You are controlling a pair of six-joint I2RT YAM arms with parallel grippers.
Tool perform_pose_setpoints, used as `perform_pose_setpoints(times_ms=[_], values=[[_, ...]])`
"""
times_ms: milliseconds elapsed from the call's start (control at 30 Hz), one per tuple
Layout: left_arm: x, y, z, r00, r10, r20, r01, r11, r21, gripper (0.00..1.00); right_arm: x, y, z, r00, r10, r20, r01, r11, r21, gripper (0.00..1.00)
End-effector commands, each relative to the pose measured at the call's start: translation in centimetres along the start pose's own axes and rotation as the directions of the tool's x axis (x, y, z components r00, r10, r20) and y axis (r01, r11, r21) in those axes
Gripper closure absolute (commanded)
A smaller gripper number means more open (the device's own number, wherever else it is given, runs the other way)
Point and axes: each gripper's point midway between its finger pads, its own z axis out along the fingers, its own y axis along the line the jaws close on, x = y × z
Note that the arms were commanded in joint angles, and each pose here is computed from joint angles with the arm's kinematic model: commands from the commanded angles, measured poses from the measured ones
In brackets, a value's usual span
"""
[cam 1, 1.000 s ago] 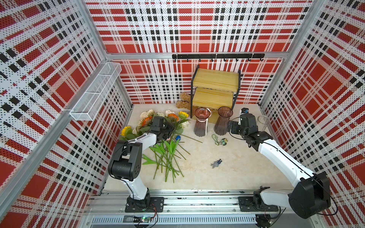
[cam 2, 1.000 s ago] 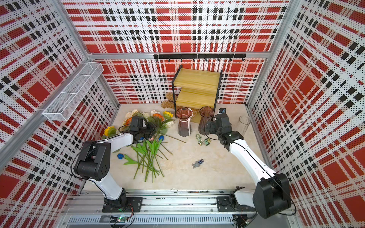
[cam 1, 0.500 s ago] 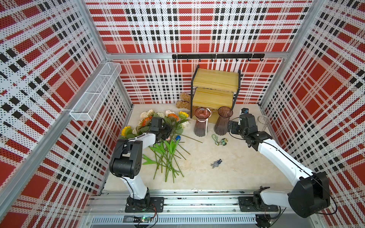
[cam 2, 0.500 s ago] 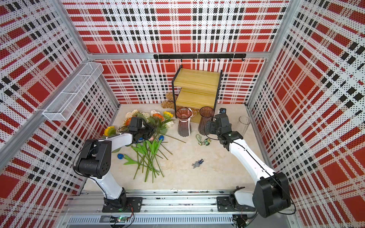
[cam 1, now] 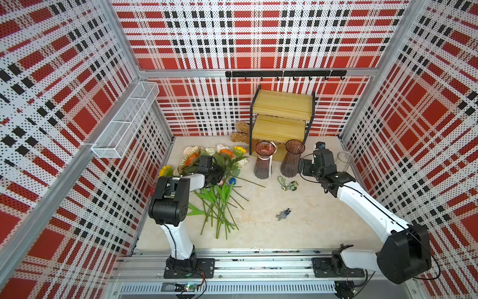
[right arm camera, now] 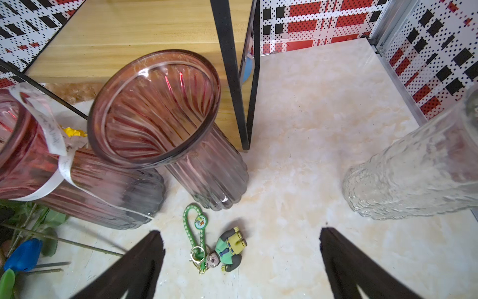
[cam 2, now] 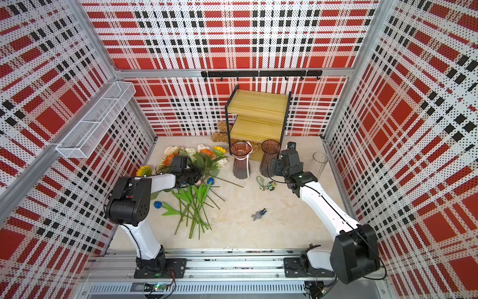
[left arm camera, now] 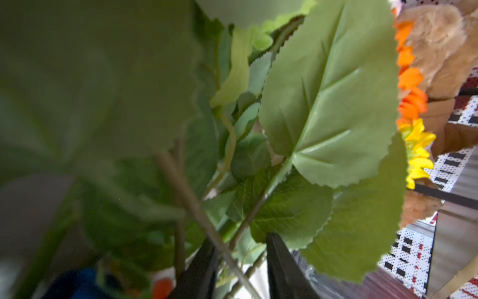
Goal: Arrange the flowers in different vases according to their variety
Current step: Pick up the flower at the center of the board.
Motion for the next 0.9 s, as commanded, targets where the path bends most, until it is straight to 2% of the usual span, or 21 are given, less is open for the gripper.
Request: perform_pose_setpoints(times_ms=[0,367,667,867], values=[[-0.6,0.8,0.7,1.0,-0.015,0.015,0.015,1.0,-0.023,0.7,-1.1,-0.1,-0.4,1.0,-0.015,0.026,0.015,1.0,0.015,0.0],[-1.6,-0.8,-0.9,0.998,0.005,0.063,-0.005,1.0,0.0,0.99,-1.7,0.2,-0.7,0.999,-0.026,0.031,0.026,1.0,0.008,0.0],[-3.0,-6.8,-5.3,0.985,0.094,0.145,-0.106,0.991,0.077,1.0,-2.5,1.8,-1.7,0.999,-0.023,0.024,0.024,0.997,-0.07,0.0],[-3.0,-10.3,-8.8,0.968,0.174,0.182,-0.194,0.977,0.094,1.0,-2.9,6.5,-3.5,0.996,-0.084,0.003,0.082,0.966,-0.245,0.0]])
